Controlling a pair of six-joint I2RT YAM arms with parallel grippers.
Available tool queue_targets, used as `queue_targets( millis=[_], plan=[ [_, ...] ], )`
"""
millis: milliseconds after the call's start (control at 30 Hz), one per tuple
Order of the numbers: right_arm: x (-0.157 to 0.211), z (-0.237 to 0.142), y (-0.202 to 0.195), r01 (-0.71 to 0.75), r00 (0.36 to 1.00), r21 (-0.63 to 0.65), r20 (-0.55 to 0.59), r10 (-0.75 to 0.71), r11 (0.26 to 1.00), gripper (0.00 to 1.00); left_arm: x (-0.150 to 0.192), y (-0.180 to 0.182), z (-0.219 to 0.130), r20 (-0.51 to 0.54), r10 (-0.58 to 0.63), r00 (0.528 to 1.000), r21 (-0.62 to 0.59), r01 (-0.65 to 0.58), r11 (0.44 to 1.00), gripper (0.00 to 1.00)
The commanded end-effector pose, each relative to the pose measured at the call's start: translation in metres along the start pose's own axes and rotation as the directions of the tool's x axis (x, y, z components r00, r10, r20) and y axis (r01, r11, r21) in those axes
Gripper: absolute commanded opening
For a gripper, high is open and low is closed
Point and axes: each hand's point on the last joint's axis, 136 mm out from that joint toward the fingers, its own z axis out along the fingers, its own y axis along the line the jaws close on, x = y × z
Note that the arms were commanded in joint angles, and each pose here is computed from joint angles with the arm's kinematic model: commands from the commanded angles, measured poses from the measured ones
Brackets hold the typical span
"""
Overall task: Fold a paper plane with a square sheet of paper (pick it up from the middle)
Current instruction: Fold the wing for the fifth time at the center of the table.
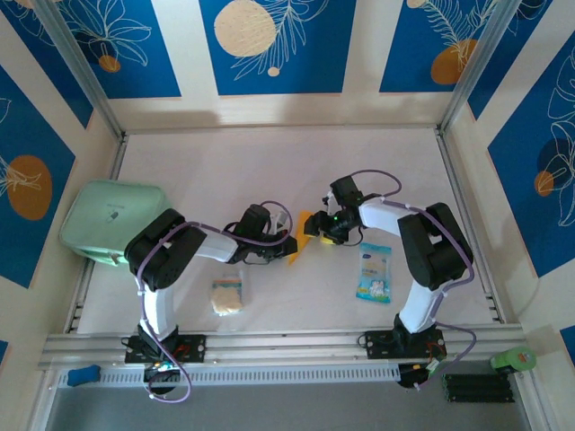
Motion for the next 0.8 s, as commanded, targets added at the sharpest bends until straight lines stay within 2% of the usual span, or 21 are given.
queue_targets(
  millis=[0,233,367,767],
  plan=[
    [0.015,0.017,-0.009,0.025,0.998,-0.005,-0.054,-0.025,1.0,0.59,0.013,0.037,0.001,-0.024,-0.085,0.996,-0.092,0.083,0.992,0.0],
    [0.016,0.03,-0.024,0.004,0.996,0.142,-0.084,0.008,0.99,0.47,0.014,0.04,0.002,-0.026,-0.092,0.995,-0.095,0.089,0.991,0.0],
    [0.018,0.04,-0.025,0.015,0.995,0.199,-0.103,0.005,0.98,0.49,0.016,0.041,0.002,-0.029,-0.094,0.995,-0.095,0.091,0.991,0.02],
    [0.026,0.051,-0.021,0.023,0.989,0.211,-0.146,0.008,0.977,0.51,0.018,0.05,0.002,-0.034,-0.109,0.993,-0.111,0.105,0.988,0.09]
  ],
)
